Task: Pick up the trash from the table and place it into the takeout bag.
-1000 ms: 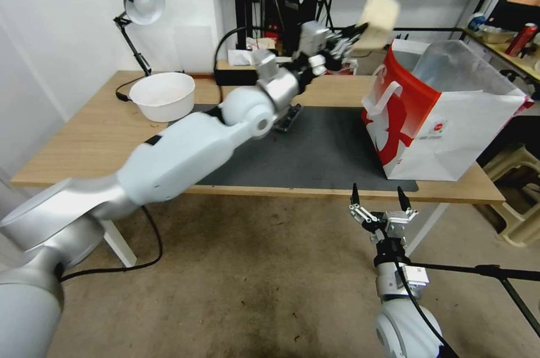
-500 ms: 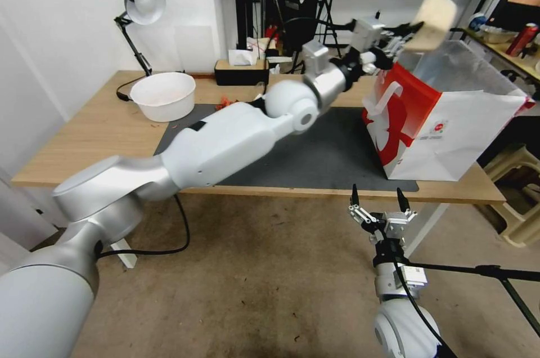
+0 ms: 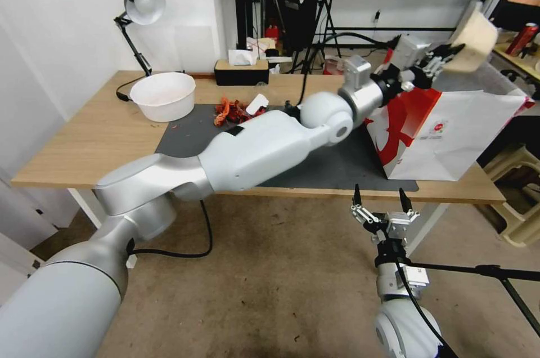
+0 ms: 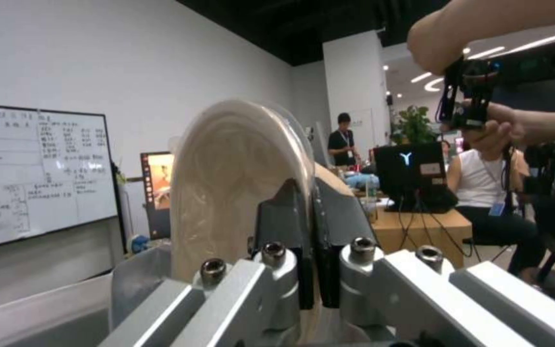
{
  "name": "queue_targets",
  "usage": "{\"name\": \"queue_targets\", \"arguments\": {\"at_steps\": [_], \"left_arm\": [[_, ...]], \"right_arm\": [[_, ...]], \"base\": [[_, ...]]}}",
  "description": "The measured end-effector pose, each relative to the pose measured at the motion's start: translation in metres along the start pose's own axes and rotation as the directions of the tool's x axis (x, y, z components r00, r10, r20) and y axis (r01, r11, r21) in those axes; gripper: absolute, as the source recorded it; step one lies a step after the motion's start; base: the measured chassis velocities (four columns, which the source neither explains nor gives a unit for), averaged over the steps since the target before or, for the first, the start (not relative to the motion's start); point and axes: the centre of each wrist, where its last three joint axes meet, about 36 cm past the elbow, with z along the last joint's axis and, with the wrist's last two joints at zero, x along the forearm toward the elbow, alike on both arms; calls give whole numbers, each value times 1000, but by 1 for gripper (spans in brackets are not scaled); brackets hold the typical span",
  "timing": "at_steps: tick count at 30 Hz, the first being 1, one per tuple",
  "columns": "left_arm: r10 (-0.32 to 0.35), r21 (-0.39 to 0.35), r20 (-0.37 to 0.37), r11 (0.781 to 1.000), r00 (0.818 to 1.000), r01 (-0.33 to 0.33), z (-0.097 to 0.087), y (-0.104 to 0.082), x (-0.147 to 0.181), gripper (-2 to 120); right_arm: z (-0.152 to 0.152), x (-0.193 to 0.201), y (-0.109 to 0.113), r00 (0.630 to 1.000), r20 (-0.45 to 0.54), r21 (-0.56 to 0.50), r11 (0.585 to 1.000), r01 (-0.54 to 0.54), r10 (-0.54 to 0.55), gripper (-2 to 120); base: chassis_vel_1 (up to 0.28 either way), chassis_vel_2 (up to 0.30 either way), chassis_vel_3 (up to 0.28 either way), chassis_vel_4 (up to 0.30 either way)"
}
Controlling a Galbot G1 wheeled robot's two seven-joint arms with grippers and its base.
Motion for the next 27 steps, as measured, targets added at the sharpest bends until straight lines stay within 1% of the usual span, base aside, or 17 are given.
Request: {"name": "queue_targets", "arguments": {"at_steps": [3,4,6,7,9,10,12,13,15,16,18,20,21,22,24,25,27], "left_arm": [[-9,-5,-7,1000,1000,9,2,0,-2,12],[-9,-5,-7,1000,1000,9,2,0,-2,12],[-14,-6,-10,1000,1000,14,3,-2,-4,23],[-14,-6,-10,1000,1000,14,3,-2,-4,23],[-23,-5,-6,1000,1000,23,2,-3,-6,35],[-23,-5,-6,1000,1000,23,2,-3,-6,35],[-39,-3,9,999,999,39,-4,-1,-6,45],[-39,-3,9,999,999,39,-4,-1,-6,45],[-61,-2,16,998,998,61,-11,3,-2,55],[-61,-2,16,998,998,61,-11,3,-2,55],[-90,-4,20,996,996,91,-18,14,9,67],[-101,-4,19,995,995,101,-19,17,14,71],[-129,-6,13,992,992,129,-20,28,29,77],[-129,-6,13,992,992,129,-20,28,29,77],[-173,-5,6,985,985,173,-22,42,52,88],[-173,-5,6,985,985,173,-22,42,52,88],[-219,6,6,976,976,219,-23,52,73,97]], "right_arm": [[0,0,0,1000,1,-1,1000,0,0,100],[0,0,0,1000,1,-1,1000,0,0,100],[0,0,-1,1000,1,-1,1000,-2,2,100],[0,0,-1,1000,1,-1,1000,-2,2,100],[0,-1,-1,1000,2,-1,1000,-3,3,100],[0,-1,-1,1000,2,-1,1000,-3,3,100],[0,-1,-2,1000,2,0,1000,-6,6,100],[0,-1,-2,1000,2,0,1000,-6,6,100],[0,-1,-4,1000,3,1,1000,-9,9,100],[0,-1,-4,1000,3,1,1000,-9,9,100],[-1,-1,-4,1000,4,1,1000,-9,9,100],[-1,-2,-4,1000,5,1,1000,-10,10,100],[-2,-2,-3,1000,6,0,1000,-10,10,100],[-2,-2,-3,1000,6,0,1000,-10,10,100],[-2,-2,-3,1000,7,-1,1000,-9,9,100],[-2,-2,-3,1000,7,-1,1000,-9,9,100],[-3,-2,-3,1000,8,-1,1000,-9,9,100]], "base": [[0,0,0,0],[0,0,0,0],[0,0,0,0],[0,0,0,0],[0,0,0,0],[0,0,0,0],[0,0,0,0],[0,0,0,0],[0,0,0,0],[0,0,0,0],[0,0,0,0],[0,0,0,0],[0,0,0,0],[0,0,0,0],[0,0,0,0],[0,0,0,0],[0,0,0,0]]}}
